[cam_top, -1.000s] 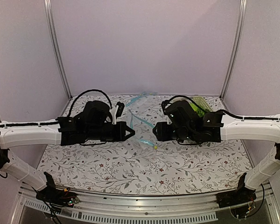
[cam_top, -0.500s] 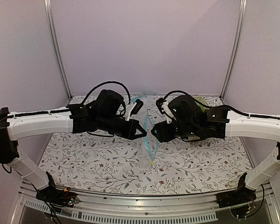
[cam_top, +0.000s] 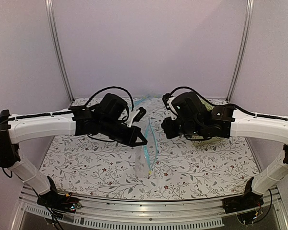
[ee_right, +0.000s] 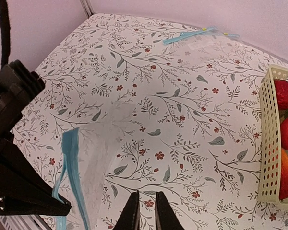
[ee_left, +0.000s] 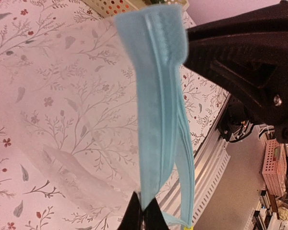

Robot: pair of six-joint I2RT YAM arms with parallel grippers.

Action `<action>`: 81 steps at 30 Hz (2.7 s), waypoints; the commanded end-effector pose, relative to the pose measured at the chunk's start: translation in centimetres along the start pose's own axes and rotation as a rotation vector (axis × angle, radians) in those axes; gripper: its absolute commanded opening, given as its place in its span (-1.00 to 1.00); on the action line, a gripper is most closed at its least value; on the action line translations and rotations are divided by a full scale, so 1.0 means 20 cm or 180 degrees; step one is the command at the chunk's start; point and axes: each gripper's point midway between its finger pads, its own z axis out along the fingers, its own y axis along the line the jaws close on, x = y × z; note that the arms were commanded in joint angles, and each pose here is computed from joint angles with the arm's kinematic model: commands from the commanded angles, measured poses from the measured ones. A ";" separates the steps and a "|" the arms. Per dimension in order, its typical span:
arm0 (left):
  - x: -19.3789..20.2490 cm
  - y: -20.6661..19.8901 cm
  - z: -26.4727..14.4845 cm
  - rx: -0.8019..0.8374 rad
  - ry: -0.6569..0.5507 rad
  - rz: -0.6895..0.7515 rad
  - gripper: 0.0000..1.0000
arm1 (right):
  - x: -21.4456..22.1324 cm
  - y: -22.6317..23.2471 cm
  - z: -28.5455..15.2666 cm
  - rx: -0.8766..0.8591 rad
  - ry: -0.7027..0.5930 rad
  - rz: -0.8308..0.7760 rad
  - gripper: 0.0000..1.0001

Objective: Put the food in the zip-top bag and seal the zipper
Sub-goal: Open the zipper food storage bag, then pick up the fake fruit from the bin.

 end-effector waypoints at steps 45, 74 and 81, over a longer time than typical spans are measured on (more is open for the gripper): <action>-0.14 0.29 -0.19 -0.0298 0.0501 0.0187 -1.00 | 0.22 -0.22 0.18 0.0379 0.0481 0.0727 -0.87; -0.16 0.31 0.04 0.0106 0.0551 0.0495 -1.00 | 0.03 -1.21 -0.04 0.1251 0.0576 0.1055 0.79; -0.15 0.32 0.03 0.0111 0.0541 0.0453 -1.00 | 0.03 -1.42 0.22 0.1291 0.0763 0.1172 0.88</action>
